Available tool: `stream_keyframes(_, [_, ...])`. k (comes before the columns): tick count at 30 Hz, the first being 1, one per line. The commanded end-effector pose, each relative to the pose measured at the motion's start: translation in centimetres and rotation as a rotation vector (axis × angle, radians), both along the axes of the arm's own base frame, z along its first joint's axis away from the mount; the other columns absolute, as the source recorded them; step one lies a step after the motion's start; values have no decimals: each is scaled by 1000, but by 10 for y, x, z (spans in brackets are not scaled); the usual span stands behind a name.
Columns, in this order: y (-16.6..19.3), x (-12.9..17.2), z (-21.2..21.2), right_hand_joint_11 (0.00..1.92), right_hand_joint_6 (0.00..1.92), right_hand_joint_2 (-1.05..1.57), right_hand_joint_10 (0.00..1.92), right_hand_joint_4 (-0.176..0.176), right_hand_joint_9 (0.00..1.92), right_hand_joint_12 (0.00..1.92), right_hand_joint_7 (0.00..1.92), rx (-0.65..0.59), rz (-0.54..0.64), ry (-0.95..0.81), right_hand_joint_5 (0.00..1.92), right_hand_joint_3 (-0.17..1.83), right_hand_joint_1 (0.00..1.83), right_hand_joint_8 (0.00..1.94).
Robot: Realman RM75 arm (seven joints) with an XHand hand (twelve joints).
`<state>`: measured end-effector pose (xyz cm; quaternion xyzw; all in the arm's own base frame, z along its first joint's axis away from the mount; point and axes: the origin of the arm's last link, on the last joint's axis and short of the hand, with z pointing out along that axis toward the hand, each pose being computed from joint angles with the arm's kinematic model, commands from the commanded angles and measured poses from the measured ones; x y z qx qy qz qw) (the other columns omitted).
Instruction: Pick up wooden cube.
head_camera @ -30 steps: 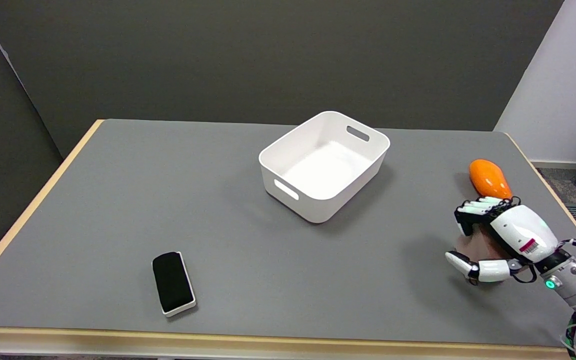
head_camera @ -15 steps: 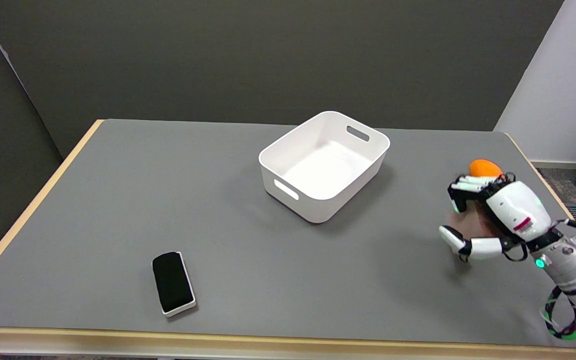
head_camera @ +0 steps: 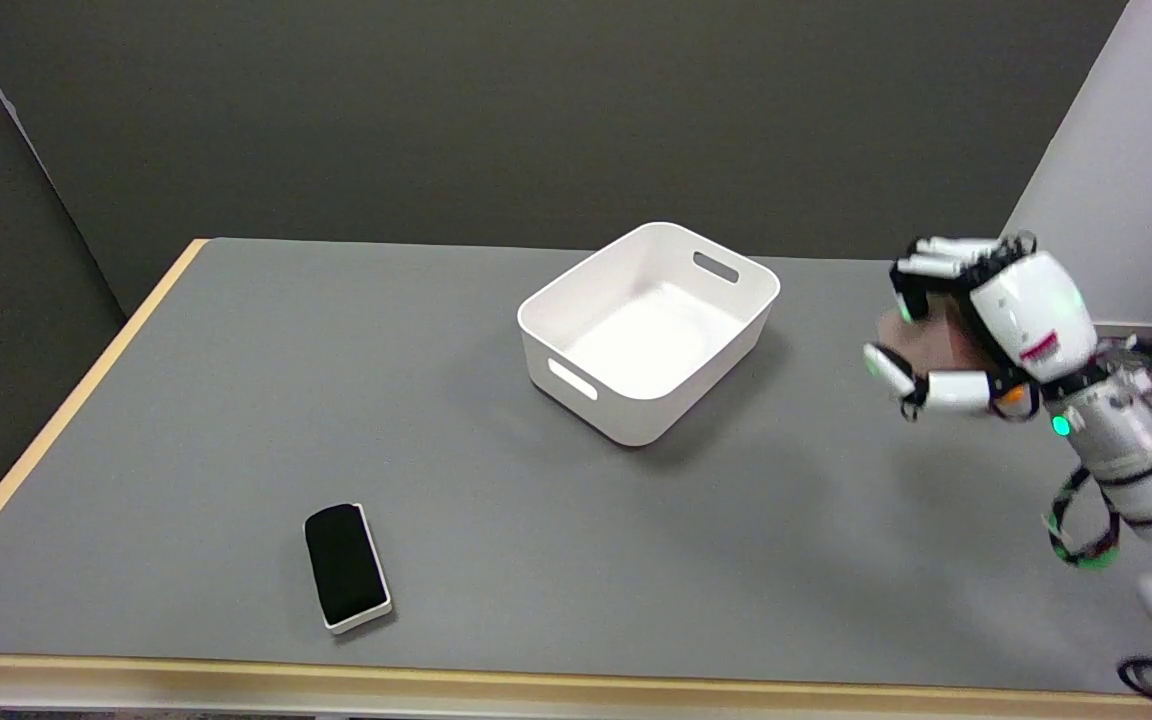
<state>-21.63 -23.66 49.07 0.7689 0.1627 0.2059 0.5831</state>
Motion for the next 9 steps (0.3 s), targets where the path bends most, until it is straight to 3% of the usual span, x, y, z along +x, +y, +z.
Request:
stream_keyframes(1, [-79,102,-21,1109,1921,621,1921,20,1332,1921,1188,24,293,60,904,912,984,1941])
stream_keyframes(5, [-106,110,-38,1115,1921,619,1921,20,1333,1921,1186,51,339,21,905,911,987,1941])
stream_keyframes(9, [-136,103,-61,1113,1921,617,1921,20,1335,1921,1181,94,307,-20,908,911,991,1941])
